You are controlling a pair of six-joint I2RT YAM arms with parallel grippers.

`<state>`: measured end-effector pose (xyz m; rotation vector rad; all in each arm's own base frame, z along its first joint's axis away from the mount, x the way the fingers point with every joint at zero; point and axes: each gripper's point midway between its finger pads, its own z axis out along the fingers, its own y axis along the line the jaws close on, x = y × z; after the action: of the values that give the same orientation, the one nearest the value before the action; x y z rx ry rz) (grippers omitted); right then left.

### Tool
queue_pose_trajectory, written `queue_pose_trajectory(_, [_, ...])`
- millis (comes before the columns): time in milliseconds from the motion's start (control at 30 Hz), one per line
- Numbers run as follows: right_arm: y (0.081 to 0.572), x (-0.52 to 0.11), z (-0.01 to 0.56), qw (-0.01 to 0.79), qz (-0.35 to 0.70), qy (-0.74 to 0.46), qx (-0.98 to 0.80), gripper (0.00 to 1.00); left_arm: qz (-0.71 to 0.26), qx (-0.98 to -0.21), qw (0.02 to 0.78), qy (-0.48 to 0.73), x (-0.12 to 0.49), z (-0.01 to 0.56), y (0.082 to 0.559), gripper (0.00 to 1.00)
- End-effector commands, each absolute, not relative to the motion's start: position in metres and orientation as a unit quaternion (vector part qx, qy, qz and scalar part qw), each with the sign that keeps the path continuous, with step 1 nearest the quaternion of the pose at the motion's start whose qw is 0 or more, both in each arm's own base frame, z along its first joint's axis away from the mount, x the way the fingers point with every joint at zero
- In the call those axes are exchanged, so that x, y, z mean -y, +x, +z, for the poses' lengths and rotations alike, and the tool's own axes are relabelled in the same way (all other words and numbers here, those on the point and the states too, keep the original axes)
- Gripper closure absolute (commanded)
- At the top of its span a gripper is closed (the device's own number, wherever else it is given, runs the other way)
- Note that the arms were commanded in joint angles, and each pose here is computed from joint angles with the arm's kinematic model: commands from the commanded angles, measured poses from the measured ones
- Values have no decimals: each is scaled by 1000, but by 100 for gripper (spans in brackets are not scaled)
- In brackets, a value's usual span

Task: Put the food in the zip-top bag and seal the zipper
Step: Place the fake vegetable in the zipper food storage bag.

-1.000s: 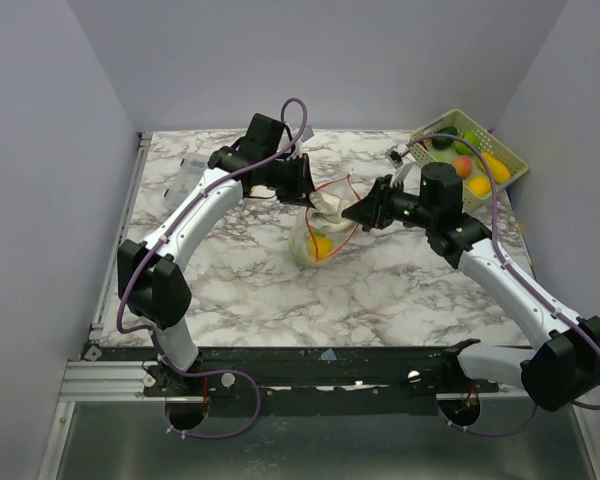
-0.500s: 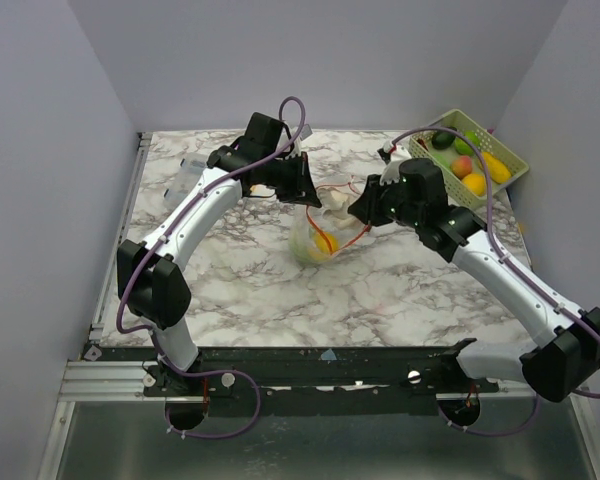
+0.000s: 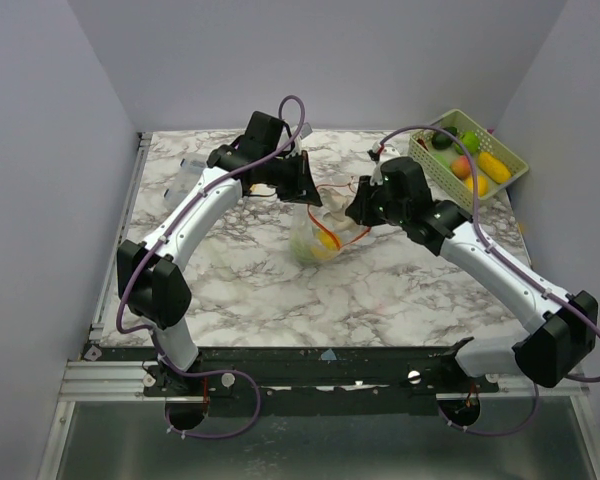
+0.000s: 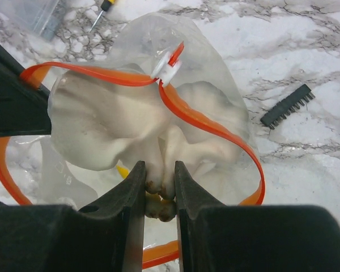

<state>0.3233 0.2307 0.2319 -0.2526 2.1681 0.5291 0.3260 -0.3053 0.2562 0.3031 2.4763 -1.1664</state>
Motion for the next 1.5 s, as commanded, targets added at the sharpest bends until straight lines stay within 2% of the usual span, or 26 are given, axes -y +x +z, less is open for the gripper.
queue_pose_trajectory(0, [328, -215, 231, 440, 151, -80, -882, 100, -415, -869, 239, 124, 302, 293, 325, 100])
queue_pose_trajectory(233, [325, -203, 238, 447, 129, -83, -881, 100, -391, -880, 238, 126, 301, 286, 337, 100])
queue_pose_trajectory(433, [328, -212, 233, 432, 125, -86, -889, 99, -426, -866, 224, 137, 318, 295, 324, 100])
queue_pose_trajectory(633, [347, -243, 240, 467, 175, -53, -865, 96, -460, -852, 202, 146, 339, 298, 305, 100])
queue_pose_trajectory(800, [365, -252, 239, 527, 196, -9, -827, 92, -467, -852, 188, 142, 341, 290, 300, 100])
queue_pose_trajectory(933, [369, -256, 229, 535, 216, 19, -816, 90, -468, -852, 187, 142, 340, 290, 298, 100])
queue_pose_trajectory(1000, [368, -262, 227, 539, 240, 22, -807, 81, -468, -852, 189, 143, 340, 290, 298, 100])
queue_pose_trajectory(1033, [366, -265, 225, 539, 252, 19, -804, 72, -467, -852, 189, 143, 340, 289, 298, 100])
queue_pose_trajectory(1167, [357, -279, 219, 501, 279, 1, -819, 62, -464, -853, 190, 143, 339, 287, 299, 100])
queue_pose_trajectory(1267, [344, -276, 222, 478, 272, -20, -835, 44, -460, -856, 190, 141, 335, 283, 300, 100])
queue_pose_trajectory(1367, [334, -262, 224, 453, 229, -41, -860, 35, -456, -857, 194, 138, 330, 281, 303, 100])
queue_pose_trajectory(1467, [320, -247, 235, 447, 210, -55, -868, 34, -456, -857, 198, 132, 324, 280, 307, 100])
